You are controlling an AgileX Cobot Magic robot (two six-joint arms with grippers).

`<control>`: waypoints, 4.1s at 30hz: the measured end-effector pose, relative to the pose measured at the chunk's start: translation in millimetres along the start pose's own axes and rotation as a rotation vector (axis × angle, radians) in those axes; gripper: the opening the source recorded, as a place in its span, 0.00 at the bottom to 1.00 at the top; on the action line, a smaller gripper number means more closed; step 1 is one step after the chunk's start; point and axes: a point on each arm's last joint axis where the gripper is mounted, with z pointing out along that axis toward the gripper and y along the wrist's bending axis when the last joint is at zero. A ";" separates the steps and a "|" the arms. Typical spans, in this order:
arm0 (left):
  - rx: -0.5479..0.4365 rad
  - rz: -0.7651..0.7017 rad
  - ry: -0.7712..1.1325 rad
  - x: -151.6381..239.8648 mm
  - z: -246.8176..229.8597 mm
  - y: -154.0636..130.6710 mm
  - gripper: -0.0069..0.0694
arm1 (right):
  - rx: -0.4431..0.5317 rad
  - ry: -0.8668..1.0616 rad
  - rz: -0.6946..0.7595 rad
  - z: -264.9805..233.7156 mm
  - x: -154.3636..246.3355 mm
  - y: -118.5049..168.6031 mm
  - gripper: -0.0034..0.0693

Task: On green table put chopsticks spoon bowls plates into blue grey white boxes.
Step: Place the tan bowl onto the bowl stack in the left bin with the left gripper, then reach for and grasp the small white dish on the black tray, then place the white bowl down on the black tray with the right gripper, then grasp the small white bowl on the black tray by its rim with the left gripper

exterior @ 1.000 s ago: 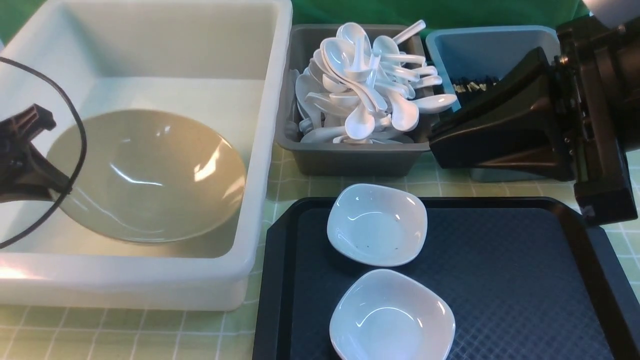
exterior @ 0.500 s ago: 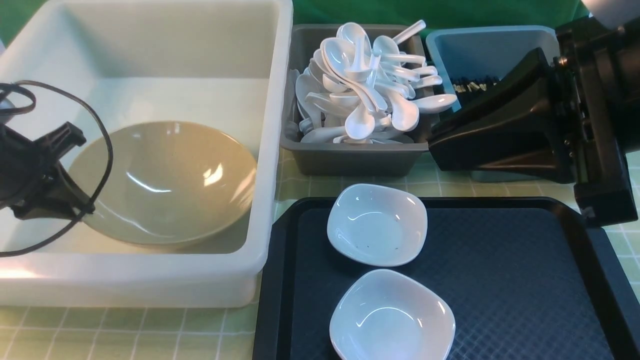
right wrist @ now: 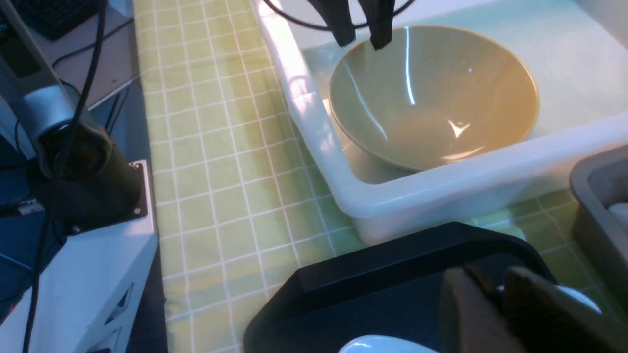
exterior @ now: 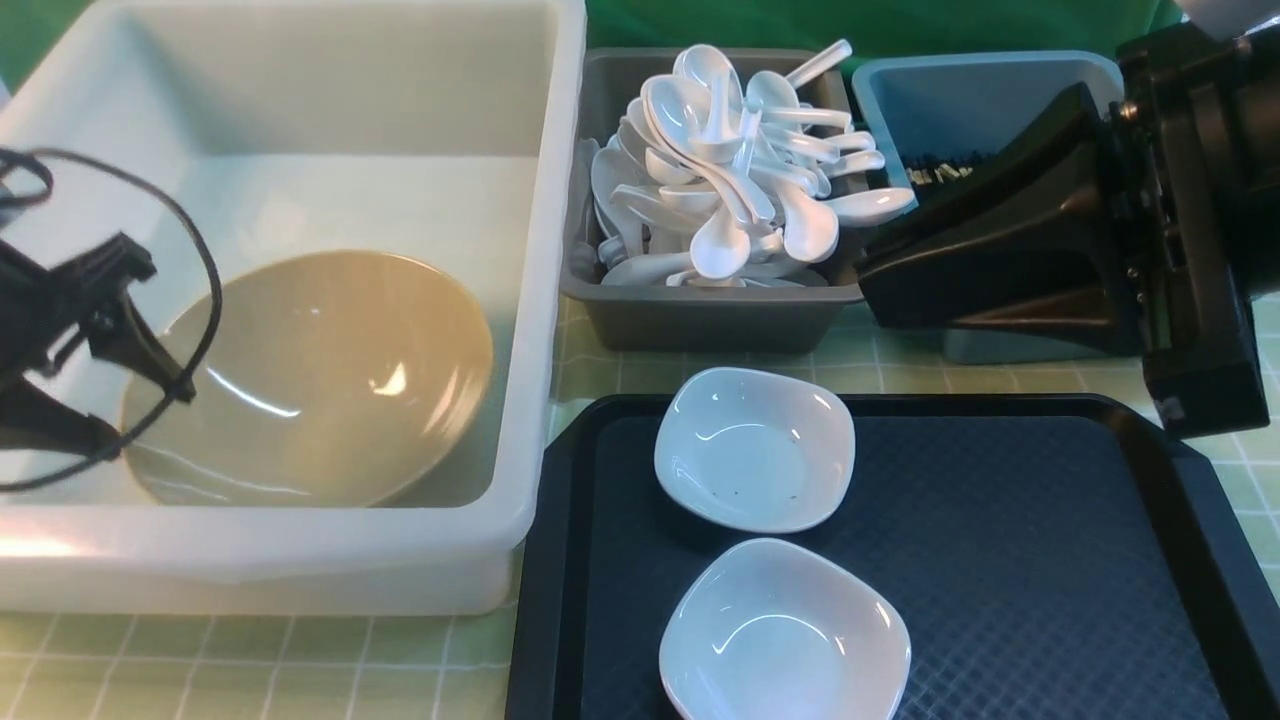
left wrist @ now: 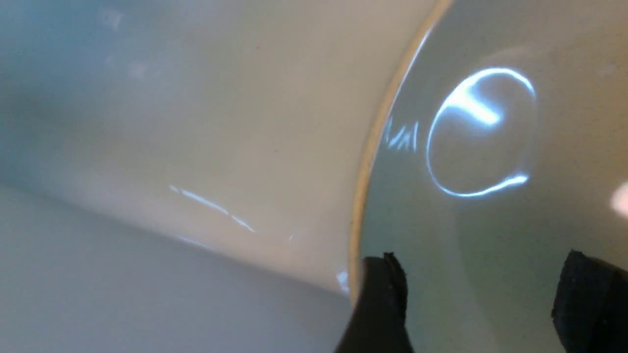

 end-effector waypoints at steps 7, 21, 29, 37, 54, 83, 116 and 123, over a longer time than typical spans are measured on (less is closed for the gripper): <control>0.025 0.116 -0.147 19.0 -49.3 -21.6 0.67 | 0.153 0.007 0.124 -29.4 8.6 -10.7 0.21; 0.271 1.039 -0.081 168.2 -48.0 -163.4 0.68 | 0.318 0.089 0.669 15.3 107.2 -45.8 0.39; 0.326 1.189 -0.072 194.7 -37.9 -185.0 0.68 | 0.375 0.163 0.953 80.0 148.7 -107.8 0.53; 0.319 1.194 -0.059 195.3 -37.6 -183.9 0.68 | 0.315 0.114 1.163 136.0 187.7 -141.1 0.54; 0.304 1.205 -0.013 198.0 -37.1 -180.6 0.68 | 0.152 -0.007 1.183 183.3 221.6 -158.0 0.15; 0.293 1.210 0.021 199.8 -36.9 -178.2 0.68 | 0.558 -0.007 1.041 21.4 264.0 -50.6 0.11; 0.279 1.215 0.049 201.1 -36.6 -175.9 0.68 | 0.476 0.471 0.929 -9.9 226.1 -74.3 0.79; 0.289 1.209 0.014 198.3 -35.0 -179.3 0.68 | 0.600 0.370 0.762 -49.4 169.6 -60.9 0.79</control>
